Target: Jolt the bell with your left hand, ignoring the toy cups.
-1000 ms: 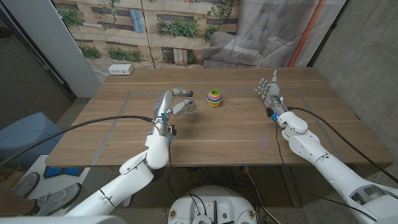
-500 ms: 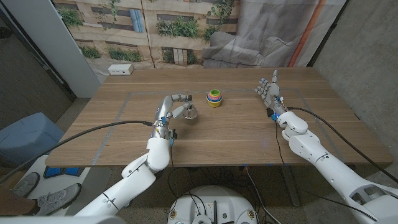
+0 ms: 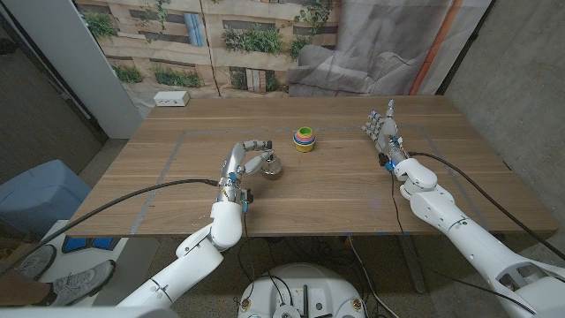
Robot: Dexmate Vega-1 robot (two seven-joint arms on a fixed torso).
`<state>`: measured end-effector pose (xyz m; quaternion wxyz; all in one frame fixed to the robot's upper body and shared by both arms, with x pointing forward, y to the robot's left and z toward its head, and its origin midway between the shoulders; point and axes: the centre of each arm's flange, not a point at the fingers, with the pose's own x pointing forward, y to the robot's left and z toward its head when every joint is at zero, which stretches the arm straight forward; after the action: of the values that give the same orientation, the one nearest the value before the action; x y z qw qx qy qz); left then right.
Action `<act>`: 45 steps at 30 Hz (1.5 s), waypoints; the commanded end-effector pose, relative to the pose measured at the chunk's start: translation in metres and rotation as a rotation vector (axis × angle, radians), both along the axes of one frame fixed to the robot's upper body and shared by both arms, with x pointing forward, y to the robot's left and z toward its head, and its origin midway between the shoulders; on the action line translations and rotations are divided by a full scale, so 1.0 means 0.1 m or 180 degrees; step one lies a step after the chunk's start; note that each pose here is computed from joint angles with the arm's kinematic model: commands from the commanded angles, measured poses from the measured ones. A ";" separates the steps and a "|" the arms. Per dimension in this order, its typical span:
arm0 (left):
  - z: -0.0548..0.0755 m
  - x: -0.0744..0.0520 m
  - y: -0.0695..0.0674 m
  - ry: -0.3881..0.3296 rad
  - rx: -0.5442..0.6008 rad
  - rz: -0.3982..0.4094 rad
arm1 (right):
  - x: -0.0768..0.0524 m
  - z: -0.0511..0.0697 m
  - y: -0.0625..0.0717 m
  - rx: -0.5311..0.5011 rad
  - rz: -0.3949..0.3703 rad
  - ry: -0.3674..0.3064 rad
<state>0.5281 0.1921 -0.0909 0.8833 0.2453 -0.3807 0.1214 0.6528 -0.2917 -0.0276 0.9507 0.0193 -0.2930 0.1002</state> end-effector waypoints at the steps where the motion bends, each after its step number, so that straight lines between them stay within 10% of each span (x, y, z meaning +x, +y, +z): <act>1: -0.19 0.07 -0.05 0.0122 -0.0161 -0.0083 | 0.00 0.00 0.00 -0.0004 0.0010 0.0000; 45: -0.34 0.14 0.05 0.0444 -0.0097 -0.0092 | 0.00 0.00 0.00 0.0000 -0.0001 0.0000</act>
<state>0.5404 0.1936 -0.1233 0.9104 0.2301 -0.3285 0.1010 0.6528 -0.2915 -0.0281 0.9506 0.0190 -0.2930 0.1008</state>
